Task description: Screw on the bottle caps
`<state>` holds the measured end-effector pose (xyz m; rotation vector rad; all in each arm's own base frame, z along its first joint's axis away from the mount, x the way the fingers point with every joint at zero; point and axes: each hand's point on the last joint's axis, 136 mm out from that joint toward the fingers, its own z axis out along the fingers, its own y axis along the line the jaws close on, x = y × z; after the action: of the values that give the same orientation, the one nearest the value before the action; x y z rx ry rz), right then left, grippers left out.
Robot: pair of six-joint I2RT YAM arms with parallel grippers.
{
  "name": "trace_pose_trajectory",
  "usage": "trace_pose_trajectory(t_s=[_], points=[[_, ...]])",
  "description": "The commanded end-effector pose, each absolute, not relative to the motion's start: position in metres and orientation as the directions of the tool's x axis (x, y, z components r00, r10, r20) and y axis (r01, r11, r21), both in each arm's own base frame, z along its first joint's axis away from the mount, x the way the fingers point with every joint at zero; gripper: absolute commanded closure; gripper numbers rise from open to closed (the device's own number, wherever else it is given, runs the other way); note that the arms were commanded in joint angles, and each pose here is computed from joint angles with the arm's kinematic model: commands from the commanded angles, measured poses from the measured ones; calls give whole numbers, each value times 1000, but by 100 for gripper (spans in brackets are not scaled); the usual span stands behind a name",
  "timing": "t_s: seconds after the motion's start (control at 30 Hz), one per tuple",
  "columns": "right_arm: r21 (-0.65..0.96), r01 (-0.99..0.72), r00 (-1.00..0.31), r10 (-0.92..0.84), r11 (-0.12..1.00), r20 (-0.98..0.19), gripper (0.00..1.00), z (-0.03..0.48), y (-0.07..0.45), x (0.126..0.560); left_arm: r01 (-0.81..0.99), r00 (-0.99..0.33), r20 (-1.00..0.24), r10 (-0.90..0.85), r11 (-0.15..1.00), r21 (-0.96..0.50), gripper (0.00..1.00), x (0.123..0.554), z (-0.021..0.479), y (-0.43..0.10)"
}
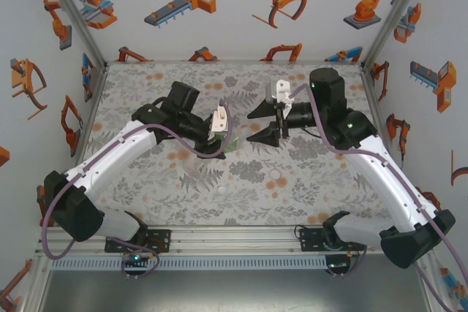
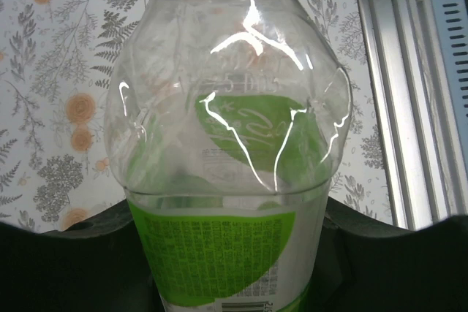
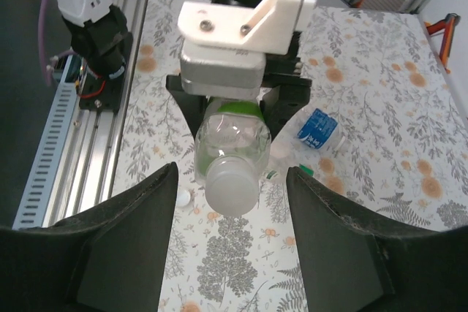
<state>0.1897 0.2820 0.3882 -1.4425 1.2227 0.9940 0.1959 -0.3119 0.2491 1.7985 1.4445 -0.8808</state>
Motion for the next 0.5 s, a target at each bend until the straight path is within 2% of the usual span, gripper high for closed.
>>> trace_pose_trajectory(t_s=[0.0,0.47], points=[[-197,-976,212,-211,-88,-954,45,375,284,181,974,163,-843,512,-220,54,100,186,259,-313],[-168,-982,184,-243,-88,-952,58,359,289,183,971,160,-848,505,-235,43,100,184,261,-315]])
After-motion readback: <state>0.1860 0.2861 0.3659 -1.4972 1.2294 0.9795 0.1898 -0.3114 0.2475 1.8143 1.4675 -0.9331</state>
